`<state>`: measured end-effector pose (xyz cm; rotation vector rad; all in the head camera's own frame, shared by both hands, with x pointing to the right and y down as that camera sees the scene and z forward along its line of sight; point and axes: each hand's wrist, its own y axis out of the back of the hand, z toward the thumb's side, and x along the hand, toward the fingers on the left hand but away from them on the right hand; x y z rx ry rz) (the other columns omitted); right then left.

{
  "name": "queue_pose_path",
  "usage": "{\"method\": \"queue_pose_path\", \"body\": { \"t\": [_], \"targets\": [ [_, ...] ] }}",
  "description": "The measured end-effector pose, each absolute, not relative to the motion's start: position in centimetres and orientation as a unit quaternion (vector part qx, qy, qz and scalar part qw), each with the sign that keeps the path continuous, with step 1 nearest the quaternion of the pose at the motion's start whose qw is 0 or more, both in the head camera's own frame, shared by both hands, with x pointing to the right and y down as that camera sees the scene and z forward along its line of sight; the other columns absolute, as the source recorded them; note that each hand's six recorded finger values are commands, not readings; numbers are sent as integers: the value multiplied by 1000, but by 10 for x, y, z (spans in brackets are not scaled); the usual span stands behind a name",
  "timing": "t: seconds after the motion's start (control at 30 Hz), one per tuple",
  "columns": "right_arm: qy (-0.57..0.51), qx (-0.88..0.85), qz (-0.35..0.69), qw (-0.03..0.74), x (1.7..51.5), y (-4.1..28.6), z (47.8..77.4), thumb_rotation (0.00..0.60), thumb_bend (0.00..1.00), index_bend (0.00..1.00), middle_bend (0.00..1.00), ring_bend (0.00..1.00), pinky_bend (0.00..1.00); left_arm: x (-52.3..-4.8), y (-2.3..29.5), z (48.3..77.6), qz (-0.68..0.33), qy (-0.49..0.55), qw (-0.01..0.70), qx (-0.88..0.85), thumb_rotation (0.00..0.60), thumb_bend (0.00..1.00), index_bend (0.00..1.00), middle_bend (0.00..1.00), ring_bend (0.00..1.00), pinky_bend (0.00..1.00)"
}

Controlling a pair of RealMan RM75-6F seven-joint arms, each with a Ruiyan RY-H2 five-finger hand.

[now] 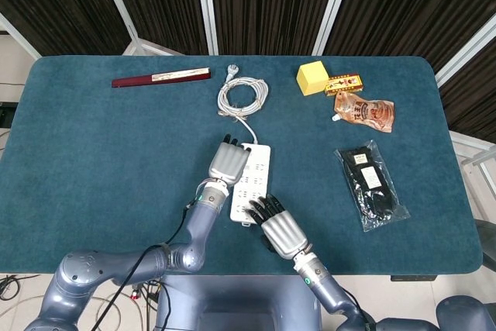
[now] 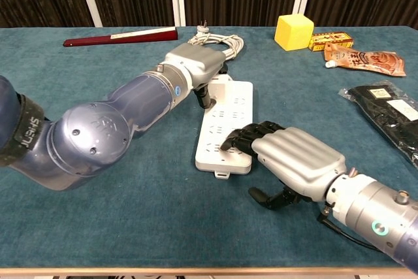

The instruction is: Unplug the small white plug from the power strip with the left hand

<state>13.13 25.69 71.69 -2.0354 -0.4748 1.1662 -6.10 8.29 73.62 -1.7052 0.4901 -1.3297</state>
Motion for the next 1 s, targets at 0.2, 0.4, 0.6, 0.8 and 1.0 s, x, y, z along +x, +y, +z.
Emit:
{"method": "queue_pose_path", "body": {
  "t": [0.2,0.4,0.6,0.8,1.0],
  "targets": [
    [-186,-791,454,365,133,256,717,600,503,178,177,91,98,-47,84,731,-525,201,449,-694,600,374,677,723,261,176],
    [-187,-791,454,365,134,256,716,600,503,178,177,91,98,-51,87,736,-531,196,449,-691,600,374,697,749,278,176],
    [-188,-792,452,365,133,255,715,600,503,178,177,91,98,-61,85,740,-540,196,448,-685,600,374,706,757,283,176],
    [-186,-792,453,365,133,256,717,600,503,178,177,91,98,-63,83,739,-540,200,445,-686,600,374,706,758,283,176],
    [-188,-791,454,364,134,255,717,600,503,178,177,91,97,-47,82,730,-521,212,444,-697,600,374,722,771,296,176]
  ]
}}
